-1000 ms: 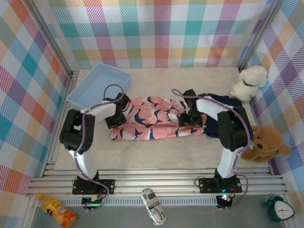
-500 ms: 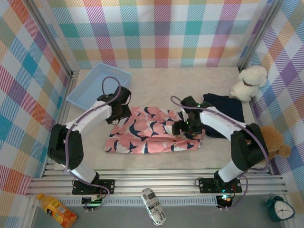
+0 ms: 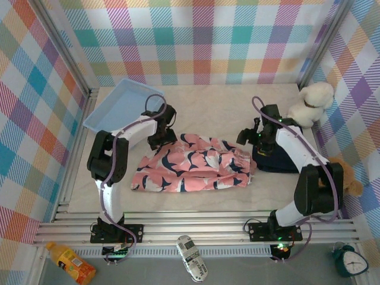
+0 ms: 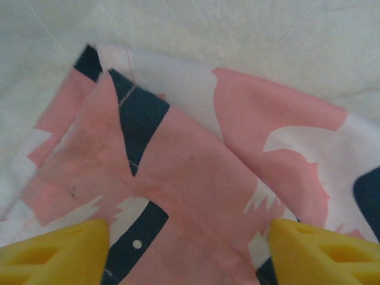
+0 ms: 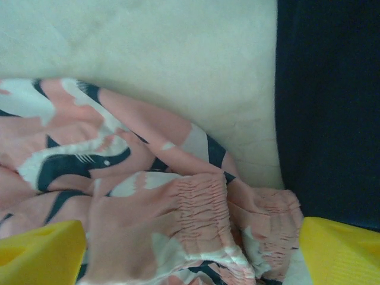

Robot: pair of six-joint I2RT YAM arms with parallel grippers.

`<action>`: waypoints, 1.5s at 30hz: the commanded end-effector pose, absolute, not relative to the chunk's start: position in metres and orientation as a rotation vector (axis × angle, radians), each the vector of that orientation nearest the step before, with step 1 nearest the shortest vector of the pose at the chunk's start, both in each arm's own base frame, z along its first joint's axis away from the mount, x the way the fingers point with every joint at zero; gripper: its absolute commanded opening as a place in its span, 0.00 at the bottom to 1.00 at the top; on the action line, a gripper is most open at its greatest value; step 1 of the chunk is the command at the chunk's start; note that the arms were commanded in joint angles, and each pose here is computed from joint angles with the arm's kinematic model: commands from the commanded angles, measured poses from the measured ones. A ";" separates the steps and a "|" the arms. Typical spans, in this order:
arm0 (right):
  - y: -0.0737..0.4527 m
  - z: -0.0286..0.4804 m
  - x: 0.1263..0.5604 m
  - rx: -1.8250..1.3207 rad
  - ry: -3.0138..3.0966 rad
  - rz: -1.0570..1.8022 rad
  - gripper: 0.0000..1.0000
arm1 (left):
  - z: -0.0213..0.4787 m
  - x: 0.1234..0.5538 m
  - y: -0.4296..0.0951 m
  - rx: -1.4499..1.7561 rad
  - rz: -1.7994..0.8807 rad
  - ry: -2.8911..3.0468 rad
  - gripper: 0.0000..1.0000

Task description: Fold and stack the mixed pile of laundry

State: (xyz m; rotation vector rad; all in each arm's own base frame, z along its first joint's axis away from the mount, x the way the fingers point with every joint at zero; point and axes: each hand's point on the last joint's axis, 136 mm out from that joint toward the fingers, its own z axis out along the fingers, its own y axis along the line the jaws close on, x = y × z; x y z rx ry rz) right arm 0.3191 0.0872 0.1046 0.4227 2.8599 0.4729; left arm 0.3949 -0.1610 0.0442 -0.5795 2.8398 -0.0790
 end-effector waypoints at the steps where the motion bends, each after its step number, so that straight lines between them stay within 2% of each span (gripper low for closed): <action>1: 0.108 0.083 0.313 0.555 2.892 0.644 0.87 | 0.043 0.397 -0.164 -0.627 -0.071 2.840 0.58; 4: 0.105 0.060 0.302 0.674 2.933 0.612 0.77 | 0.044 0.396 -0.163 -0.617 -0.060 2.852 0.29; 5: 0.102 0.053 0.298 0.699 2.945 0.588 0.74 | 0.048 0.395 -0.162 -0.605 -0.051 2.852 0.12; 6: 0.099 0.050 0.296 0.712 2.951 0.561 0.71 | 0.052 0.394 -0.160 -0.597 -0.039 2.850 0.00; 11: 0.074 0.035 0.289 0.765 2.971 0.327 0.61 | 0.095 0.393 -0.143 -0.544 0.019 2.782 0.00; 20: 0.059 0.012 0.289 0.786 3.043 0.141 0.60 | 0.205 0.420 -0.132 -0.521 -0.088 2.534 0.00; 24: 0.057 0.019 0.295 0.761 3.025 0.131 0.61 | 0.220 0.439 -0.138 -0.499 -0.106 2.507 0.00; 27: 0.055 0.019 0.299 0.735 3.036 0.101 0.61 | 0.213 0.462 -0.142 -0.472 -0.070 2.505 0.00; 28: 0.055 0.018 0.299 0.734 3.041 0.093 0.61 | 0.206 0.472 -0.144 -0.455 -0.049 2.502 0.03; 29: 0.054 0.017 0.300 0.728 3.045 0.086 0.62 | 0.197 0.483 -0.146 -0.440 -0.028 2.513 0.13; 30: 0.055 0.018 0.302 0.727 3.044 0.089 0.63 | 0.182 0.493 -0.150 -0.420 -0.011 2.560 0.40; 31: 0.055 0.020 0.303 0.723 3.042 0.091 0.64 | 0.174 0.500 -0.153 -0.412 -0.002 2.600 0.61; 34: 0.056 0.035 0.309 0.697 3.008 0.120 0.69 | 0.159 0.501 -0.164 -0.375 0.041 2.722 0.93; 35: 0.057 0.044 0.311 0.676 2.987 0.132 0.71 | 0.165 0.502 -0.169 -0.349 0.037 2.710 0.99; 41: 0.077 0.103 0.326 0.383 2.866 0.296 0.73 | 0.209 0.466 -0.180 -0.321 -0.116 2.643 0.98; 45: 0.107 0.120 0.331 0.073 2.855 0.314 0.73 | 0.201 0.415 -0.188 -0.375 -0.292 2.683 0.86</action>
